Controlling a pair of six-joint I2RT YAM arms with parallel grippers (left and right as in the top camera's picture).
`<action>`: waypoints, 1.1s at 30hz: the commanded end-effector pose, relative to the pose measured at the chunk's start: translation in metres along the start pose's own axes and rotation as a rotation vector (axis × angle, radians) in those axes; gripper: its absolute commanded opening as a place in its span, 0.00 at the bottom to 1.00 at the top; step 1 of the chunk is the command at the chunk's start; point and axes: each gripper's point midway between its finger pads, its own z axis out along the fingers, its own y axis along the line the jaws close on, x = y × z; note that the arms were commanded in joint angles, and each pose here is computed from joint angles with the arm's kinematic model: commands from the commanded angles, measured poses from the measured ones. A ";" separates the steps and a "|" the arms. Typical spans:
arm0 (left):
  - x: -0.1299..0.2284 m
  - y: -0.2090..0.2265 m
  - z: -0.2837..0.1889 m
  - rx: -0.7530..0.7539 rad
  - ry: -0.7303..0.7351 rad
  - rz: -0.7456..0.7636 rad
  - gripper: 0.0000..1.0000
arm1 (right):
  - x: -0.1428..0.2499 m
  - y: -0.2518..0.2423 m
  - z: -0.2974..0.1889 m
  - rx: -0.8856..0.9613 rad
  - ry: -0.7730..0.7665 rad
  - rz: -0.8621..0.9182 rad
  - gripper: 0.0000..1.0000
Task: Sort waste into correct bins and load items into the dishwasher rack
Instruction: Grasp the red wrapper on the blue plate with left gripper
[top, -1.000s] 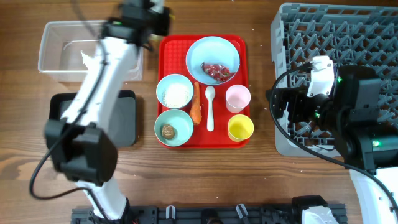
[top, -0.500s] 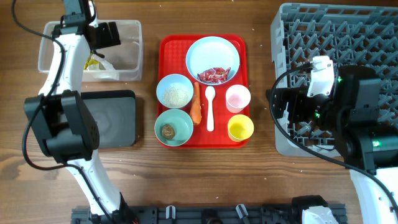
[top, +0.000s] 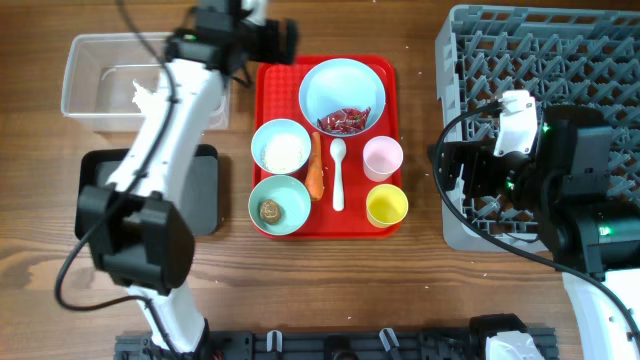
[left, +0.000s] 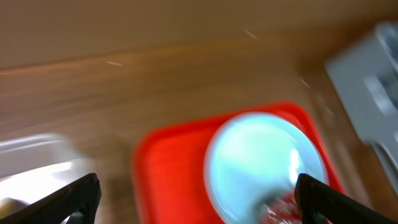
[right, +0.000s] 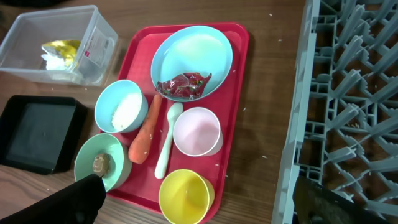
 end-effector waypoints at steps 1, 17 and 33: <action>0.045 -0.058 0.044 0.090 0.129 0.189 1.00 | -0.003 0.005 -0.002 -0.019 -0.003 0.006 1.00; 0.161 -0.094 0.132 0.155 0.412 0.249 0.92 | 0.000 0.005 -0.002 -0.018 0.006 0.009 1.00; 0.175 -0.108 0.140 0.179 0.432 0.268 0.04 | 0.000 0.005 -0.002 -0.018 0.008 0.009 1.00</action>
